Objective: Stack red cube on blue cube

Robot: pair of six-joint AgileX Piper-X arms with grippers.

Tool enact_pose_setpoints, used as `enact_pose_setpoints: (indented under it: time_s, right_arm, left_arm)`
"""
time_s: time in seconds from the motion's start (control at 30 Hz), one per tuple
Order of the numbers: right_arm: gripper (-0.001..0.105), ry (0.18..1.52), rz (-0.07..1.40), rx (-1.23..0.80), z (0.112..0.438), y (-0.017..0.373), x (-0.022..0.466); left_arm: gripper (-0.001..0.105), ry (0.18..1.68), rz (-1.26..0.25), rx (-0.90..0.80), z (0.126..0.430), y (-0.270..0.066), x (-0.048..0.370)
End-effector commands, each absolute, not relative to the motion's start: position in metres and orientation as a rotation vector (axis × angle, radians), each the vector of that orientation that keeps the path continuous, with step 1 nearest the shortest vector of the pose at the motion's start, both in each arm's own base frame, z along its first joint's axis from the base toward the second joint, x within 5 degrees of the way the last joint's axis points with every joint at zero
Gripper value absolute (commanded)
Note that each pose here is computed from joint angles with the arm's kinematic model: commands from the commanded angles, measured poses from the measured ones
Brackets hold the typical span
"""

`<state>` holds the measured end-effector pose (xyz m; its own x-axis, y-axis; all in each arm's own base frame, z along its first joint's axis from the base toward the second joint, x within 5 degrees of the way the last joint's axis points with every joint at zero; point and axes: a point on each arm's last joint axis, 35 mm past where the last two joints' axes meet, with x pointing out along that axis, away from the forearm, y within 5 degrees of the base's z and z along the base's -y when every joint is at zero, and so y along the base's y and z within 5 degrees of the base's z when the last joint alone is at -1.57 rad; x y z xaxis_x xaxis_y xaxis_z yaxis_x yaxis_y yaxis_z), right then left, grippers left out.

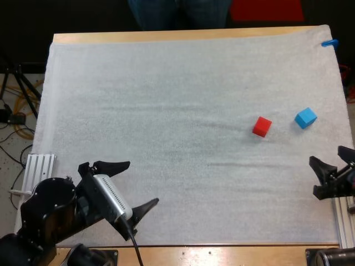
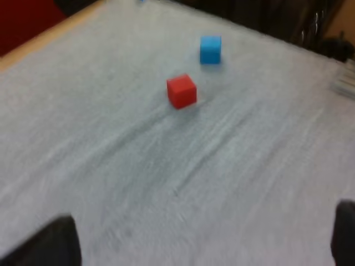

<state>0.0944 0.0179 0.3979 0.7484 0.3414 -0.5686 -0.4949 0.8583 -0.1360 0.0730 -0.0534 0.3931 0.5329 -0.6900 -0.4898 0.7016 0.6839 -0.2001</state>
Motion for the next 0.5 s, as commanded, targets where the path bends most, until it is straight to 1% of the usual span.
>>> enact_pose_setpoints:
  time_s: [0.0,0.07,0.17,0.3,0.4,0.47]
  right_arm:
    - [0.061,0.570,0.495,-0.307,0.399,0.020,0.101]
    - [0.061,0.595,0.510,-0.320,0.396,0.025,0.114]
    - [0.061,0.623,0.484,-0.374,0.394,0.031,0.133]
    - [0.061,0.672,0.485,-0.439,0.389,0.045,0.162]
    - [0.061,0.726,0.480,-0.477,0.382,0.058,0.189]
    - [0.061,0.794,0.446,-0.505,0.373,0.067,0.211]
  left_arm:
    - [0.087,0.563,-0.815,0.029,0.395,-0.054,0.074]
    - [0.087,0.550,-0.811,0.029,0.397,-0.054,0.075]
    - [0.087,0.534,-0.772,0.039,0.398,-0.053,0.077]
    - [0.087,0.532,-0.739,0.048,0.397,-0.052,0.077]
    - [0.087,0.532,-0.739,0.048,0.397,-0.052,0.077]
    - [0.087,0.532,-0.739,0.048,0.397,-0.052,0.077]
